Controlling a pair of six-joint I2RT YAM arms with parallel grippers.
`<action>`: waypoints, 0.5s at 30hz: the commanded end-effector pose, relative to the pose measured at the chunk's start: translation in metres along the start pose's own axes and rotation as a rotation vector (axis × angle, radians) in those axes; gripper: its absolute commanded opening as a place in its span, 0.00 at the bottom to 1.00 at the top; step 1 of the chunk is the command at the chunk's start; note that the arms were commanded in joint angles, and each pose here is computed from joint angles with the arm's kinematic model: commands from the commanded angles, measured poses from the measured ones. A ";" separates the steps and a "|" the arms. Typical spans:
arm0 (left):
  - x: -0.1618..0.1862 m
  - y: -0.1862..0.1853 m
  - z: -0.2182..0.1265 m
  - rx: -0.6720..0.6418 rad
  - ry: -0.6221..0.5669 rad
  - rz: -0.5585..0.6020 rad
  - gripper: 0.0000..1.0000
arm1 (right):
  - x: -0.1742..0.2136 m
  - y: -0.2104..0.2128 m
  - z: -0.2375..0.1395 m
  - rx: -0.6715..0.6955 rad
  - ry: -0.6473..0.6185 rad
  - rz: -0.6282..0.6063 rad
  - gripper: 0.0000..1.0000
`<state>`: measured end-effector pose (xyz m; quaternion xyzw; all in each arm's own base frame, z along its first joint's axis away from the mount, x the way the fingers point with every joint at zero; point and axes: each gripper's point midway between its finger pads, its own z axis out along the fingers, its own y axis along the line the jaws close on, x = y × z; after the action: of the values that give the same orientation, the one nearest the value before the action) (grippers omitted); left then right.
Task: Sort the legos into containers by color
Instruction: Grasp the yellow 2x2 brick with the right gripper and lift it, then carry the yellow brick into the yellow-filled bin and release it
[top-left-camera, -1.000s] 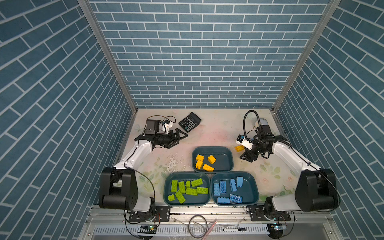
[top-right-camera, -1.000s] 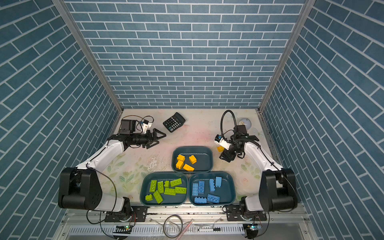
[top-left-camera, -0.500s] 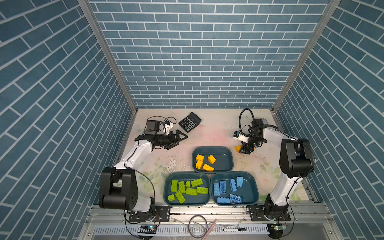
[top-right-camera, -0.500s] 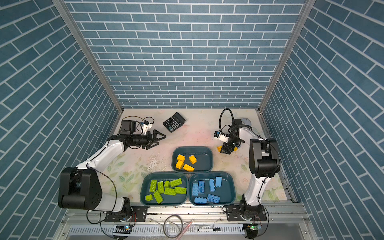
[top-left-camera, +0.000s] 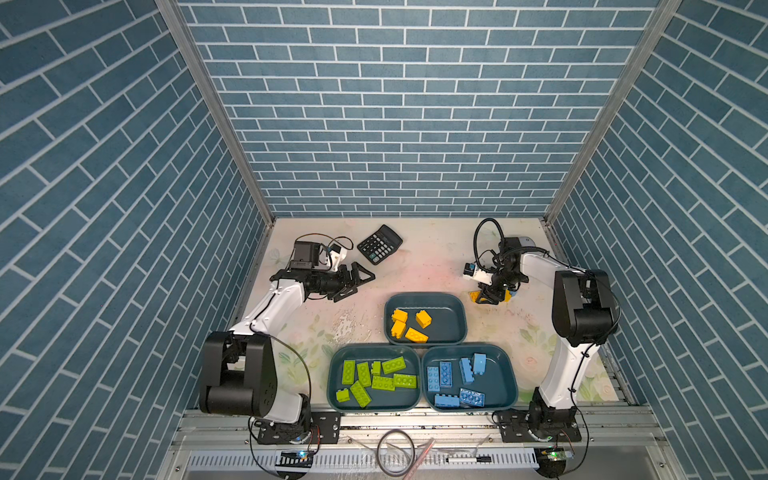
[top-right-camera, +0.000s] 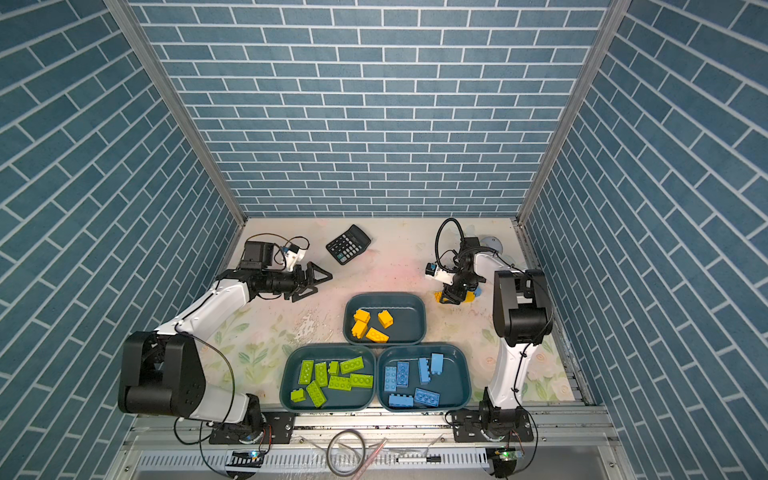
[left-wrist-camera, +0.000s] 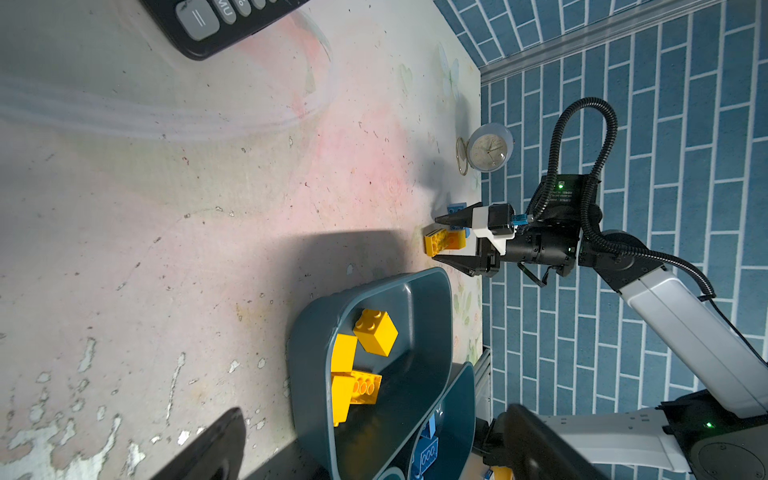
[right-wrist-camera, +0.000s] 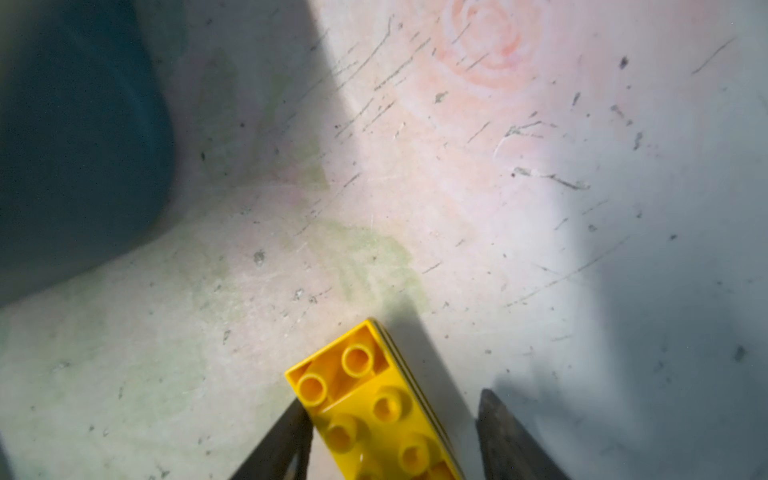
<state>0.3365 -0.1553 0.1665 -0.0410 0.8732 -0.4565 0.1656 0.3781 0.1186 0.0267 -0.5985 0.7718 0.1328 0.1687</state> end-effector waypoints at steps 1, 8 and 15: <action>-0.001 0.000 -0.003 0.005 0.009 0.009 0.98 | -0.005 0.007 0.005 -0.037 -0.008 -0.035 0.51; 0.000 0.001 -0.003 0.007 0.010 0.008 0.98 | -0.016 0.010 -0.011 -0.011 -0.013 -0.007 0.33; 0.001 0.002 -0.003 0.011 0.004 0.008 0.98 | -0.049 0.037 -0.058 0.059 -0.120 0.020 0.32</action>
<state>0.3356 -0.1529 0.1658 -0.0417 0.8734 -0.4568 0.1638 0.3617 0.1337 0.0623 -0.5863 0.7753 0.1316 0.1945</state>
